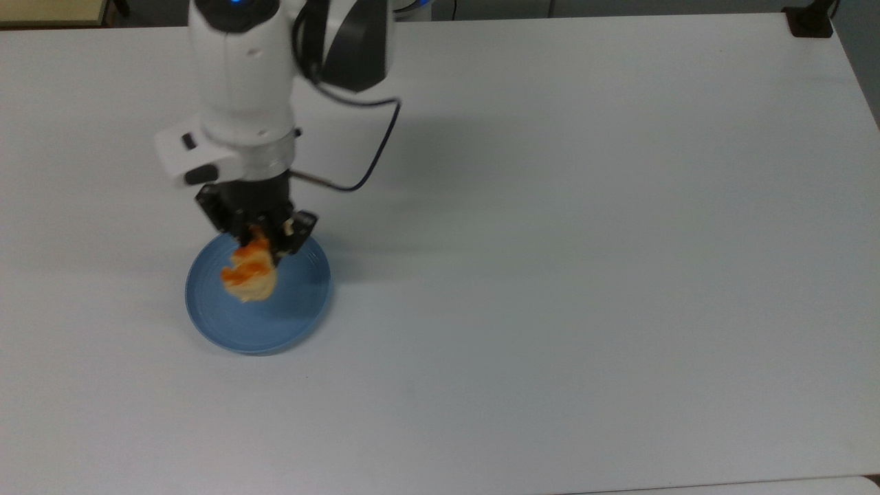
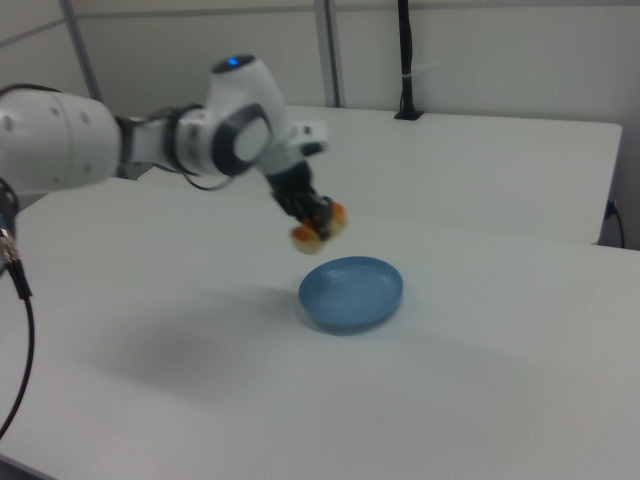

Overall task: Put the bread on the table
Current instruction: 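Carry the bread roll away from the plate and lower it onto the table, then open the gripper, release the bread roll, and raise the gripper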

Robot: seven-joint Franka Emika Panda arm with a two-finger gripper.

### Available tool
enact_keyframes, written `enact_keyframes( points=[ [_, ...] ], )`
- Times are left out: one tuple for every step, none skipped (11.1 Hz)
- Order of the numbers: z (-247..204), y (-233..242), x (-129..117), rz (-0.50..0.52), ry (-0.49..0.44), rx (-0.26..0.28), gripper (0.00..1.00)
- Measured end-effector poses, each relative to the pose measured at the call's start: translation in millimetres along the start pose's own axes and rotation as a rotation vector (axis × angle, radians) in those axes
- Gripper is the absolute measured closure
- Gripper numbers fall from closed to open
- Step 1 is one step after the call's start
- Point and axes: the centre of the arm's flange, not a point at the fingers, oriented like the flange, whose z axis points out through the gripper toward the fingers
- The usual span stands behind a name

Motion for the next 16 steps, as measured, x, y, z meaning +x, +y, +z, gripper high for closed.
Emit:
enact_keyframes(
  points=[
    [-20.0, -34.9, -13.4, -0.048, -0.028, 0.021, 0.63],
    [-26.6, -79.2, -32.1, -0.114, -0.055, 0.037, 0.61],
    [-22.5, -123.5, -52.7, -0.180, -0.076, 0.049, 0.60],
    [-13.1, -159.7, -72.1, -0.235, -0.101, 0.054, 0.56],
    [0.6, -186.9, -88.4, -0.280, -0.127, 0.054, 0.53],
    [17.2, -204.7, -100.5, -0.311, -0.153, 0.049, 0.50],
    [34.5, -214.7, -108.7, -0.331, -0.175, 0.039, 0.49],
    [50.4, -219.1, -113.8, -0.345, -0.192, 0.025, 0.48],
    [59.7, -220.3, -115.9, -0.351, -0.200, 0.015, 0.43],
    [60.8, -220.8, -115.8, -0.353, -0.200, 0.014, 0.29],
    [54.5, -221.1, -112.5, -0.351, -0.189, 0.018, 0.16],
    [39.5, -218.8, -109.9, -0.348, -0.202, 0.016, 0.02],
    [14.8, -211.4, -108.0, -0.339, -0.237, 0.012, 0.00],
    [-25.5, -195.6, -103.5, -0.322, -0.269, 0.024, 0.00],
    [-71.6, -171.3, -100.0, -0.297, -0.297, 0.039, 0.00],
    [-119.5, -139.6, -98.4, -0.264, -0.307, 0.048, 0.00]
  ],
)
